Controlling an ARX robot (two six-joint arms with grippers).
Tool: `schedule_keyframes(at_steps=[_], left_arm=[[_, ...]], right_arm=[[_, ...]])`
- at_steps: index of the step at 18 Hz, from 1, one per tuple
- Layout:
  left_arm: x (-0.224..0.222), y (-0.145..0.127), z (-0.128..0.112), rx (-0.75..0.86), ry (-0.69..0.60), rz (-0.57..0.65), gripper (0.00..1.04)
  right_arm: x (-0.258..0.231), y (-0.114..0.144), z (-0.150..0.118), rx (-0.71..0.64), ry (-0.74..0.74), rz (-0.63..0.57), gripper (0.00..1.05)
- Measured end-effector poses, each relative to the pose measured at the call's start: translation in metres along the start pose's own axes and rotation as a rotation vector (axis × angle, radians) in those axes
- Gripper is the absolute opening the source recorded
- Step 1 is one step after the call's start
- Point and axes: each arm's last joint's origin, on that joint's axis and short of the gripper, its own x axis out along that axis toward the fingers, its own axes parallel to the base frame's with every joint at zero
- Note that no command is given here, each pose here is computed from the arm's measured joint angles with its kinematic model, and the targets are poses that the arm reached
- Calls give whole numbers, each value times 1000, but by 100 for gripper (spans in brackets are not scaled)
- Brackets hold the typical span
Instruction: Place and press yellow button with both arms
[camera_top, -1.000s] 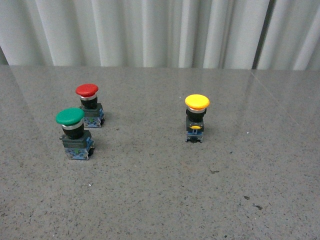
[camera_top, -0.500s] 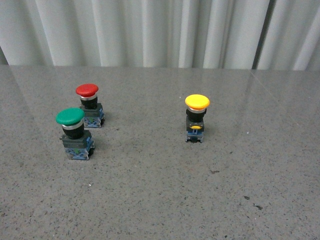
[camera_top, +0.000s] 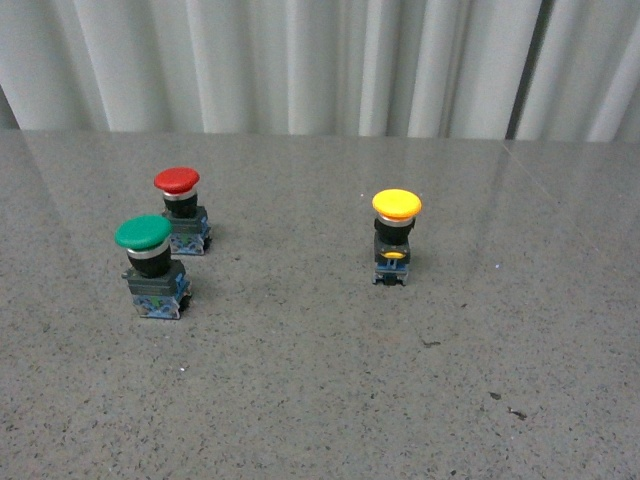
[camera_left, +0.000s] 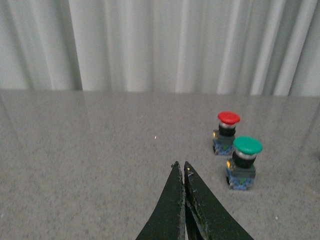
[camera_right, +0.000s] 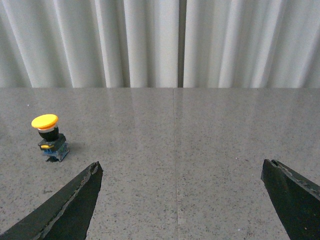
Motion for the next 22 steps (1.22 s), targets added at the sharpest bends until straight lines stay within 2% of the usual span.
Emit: schedule_keyframes(at_steps=[10,19,22], left_arm=[[0,0,-3,0,16,-3,3],[0,0,-3,0,16,-2,99],[0,0,-3,0,16,-2,98]], right_arm=[[0,0,0,0,-1,0,98],[0,0,0,0,-1,0,98],[0,0,0,0,-1,0,98]])
